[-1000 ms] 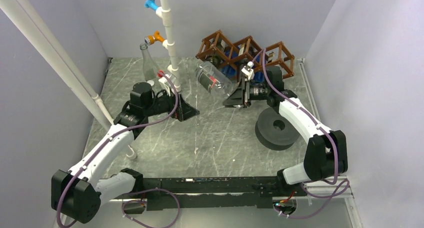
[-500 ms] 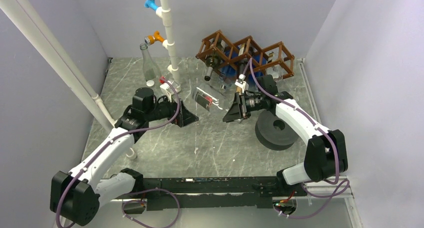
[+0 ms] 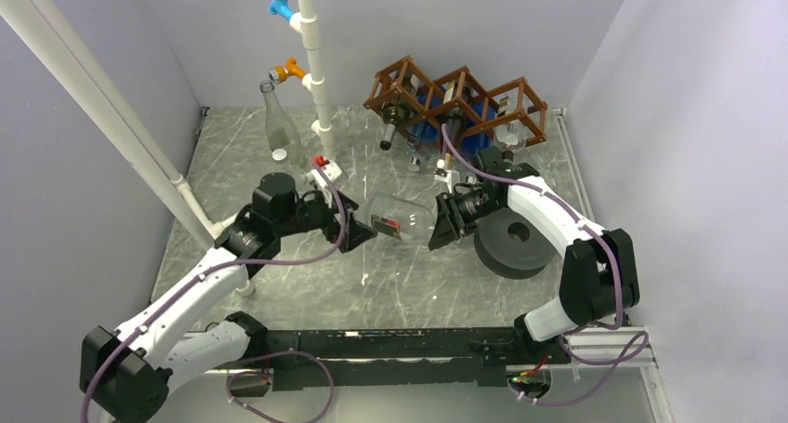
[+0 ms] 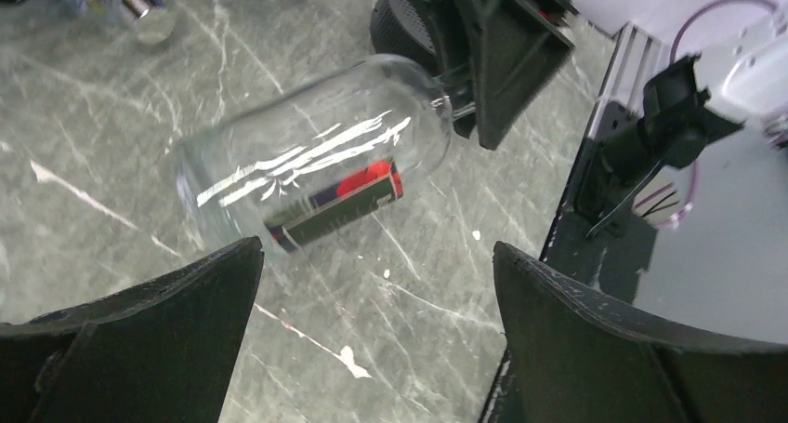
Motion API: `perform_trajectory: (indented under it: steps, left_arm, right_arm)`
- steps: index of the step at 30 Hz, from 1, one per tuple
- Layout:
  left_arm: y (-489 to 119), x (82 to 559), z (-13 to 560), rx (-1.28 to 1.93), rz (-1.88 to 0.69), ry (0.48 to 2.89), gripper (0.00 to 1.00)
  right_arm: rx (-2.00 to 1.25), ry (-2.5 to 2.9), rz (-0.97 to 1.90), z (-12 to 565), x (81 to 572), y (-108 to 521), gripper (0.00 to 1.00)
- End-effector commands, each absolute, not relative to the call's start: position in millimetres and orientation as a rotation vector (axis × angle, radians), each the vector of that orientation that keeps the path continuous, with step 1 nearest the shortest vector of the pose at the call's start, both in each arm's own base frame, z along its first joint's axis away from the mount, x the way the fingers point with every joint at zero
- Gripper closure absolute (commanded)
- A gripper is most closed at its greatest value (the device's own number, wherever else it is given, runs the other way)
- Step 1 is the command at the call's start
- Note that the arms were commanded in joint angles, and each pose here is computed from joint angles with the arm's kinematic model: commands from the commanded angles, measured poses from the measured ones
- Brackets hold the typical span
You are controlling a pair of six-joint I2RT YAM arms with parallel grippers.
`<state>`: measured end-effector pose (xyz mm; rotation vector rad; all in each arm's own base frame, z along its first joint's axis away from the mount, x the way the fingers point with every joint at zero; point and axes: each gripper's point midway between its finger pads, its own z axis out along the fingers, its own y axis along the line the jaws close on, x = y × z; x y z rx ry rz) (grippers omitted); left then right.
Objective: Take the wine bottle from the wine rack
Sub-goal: Place the wine bottle at the center of the board.
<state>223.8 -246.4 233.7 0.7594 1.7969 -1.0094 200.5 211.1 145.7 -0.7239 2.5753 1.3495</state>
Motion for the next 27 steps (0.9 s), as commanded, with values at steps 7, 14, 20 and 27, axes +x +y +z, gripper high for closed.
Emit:
perform_trajectory:
  steps: [7, 14, 20, 27]
  left_arm:
    - [-283.3, 201.2, 231.5, 1.184, -0.632, 1.321, 0.01]
    - [-329.3, 176.3, 206.3, 1.208, -0.722, 1.342, 0.00]
    - [-335.9, 185.3, 187.0, 1.109, -0.701, 1.481, 0.01]
    - [-344.6, 190.2, 182.5, 1.017, -0.754, 1.551, 0.00]
  right_arm:
    - [-1.020, 2.329, 1.330, 175.2, 210.7, 216.7, 1.00]
    - [-1.080, 2.402, 1.243, 155.6, 202.6, 218.4, 1.00]
    - [-1.140, 2.356, 1.097, 161.8, 214.4, 216.5, 1.00]
    - [-1.269, 2.195, 0.891, 183.4, 227.5, 219.7, 1.00]
